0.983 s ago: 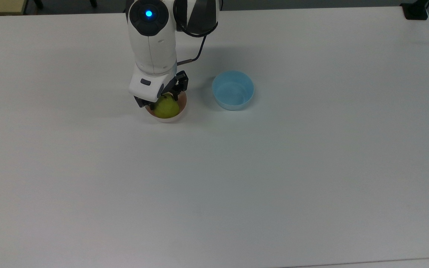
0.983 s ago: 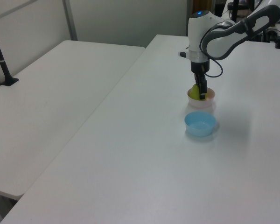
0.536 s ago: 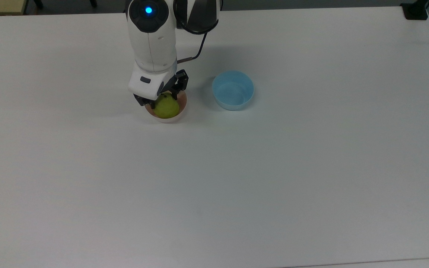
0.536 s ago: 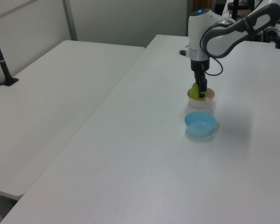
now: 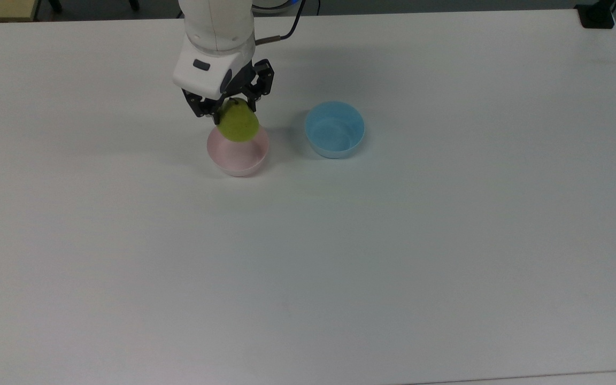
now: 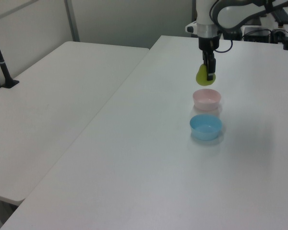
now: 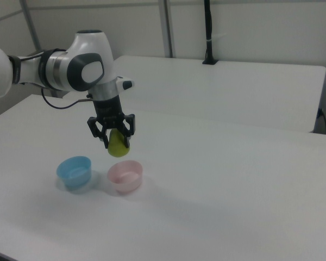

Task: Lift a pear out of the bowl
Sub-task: 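Lift the pear up out of the pink bowl, then carry the pear away from the bowls and lower it to the table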

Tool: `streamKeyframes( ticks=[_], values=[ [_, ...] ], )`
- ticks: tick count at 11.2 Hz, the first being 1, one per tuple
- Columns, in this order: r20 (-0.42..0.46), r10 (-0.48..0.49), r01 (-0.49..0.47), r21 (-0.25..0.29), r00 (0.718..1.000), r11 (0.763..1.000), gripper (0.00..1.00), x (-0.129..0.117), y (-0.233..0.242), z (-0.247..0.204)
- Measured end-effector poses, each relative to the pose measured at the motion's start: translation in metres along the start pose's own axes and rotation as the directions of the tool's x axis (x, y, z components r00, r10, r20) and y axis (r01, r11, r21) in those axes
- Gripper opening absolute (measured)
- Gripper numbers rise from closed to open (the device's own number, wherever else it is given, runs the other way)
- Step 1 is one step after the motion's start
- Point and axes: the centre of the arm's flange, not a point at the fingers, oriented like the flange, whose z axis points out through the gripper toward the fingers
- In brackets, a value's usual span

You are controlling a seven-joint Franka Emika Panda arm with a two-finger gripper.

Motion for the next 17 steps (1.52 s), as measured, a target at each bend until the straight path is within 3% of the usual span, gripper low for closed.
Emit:
streamKeyframes(
  ticks=[4,9,14,17],
  values=[
    [-0.008,0.192,-0.192,-0.005,0.981,0.981,0.66,-0.009,0.023,-0.009],
    [-0.026,0.358,-0.358,-0.018,0.934,0.933,0.66,-0.046,0.113,0.022],
    [-0.059,0.417,-0.421,-0.087,0.907,0.903,0.66,-0.062,0.181,0.095],
    [-0.042,0.416,-0.418,-0.1,0.908,0.903,0.66,-0.063,0.189,0.119]
  ],
)
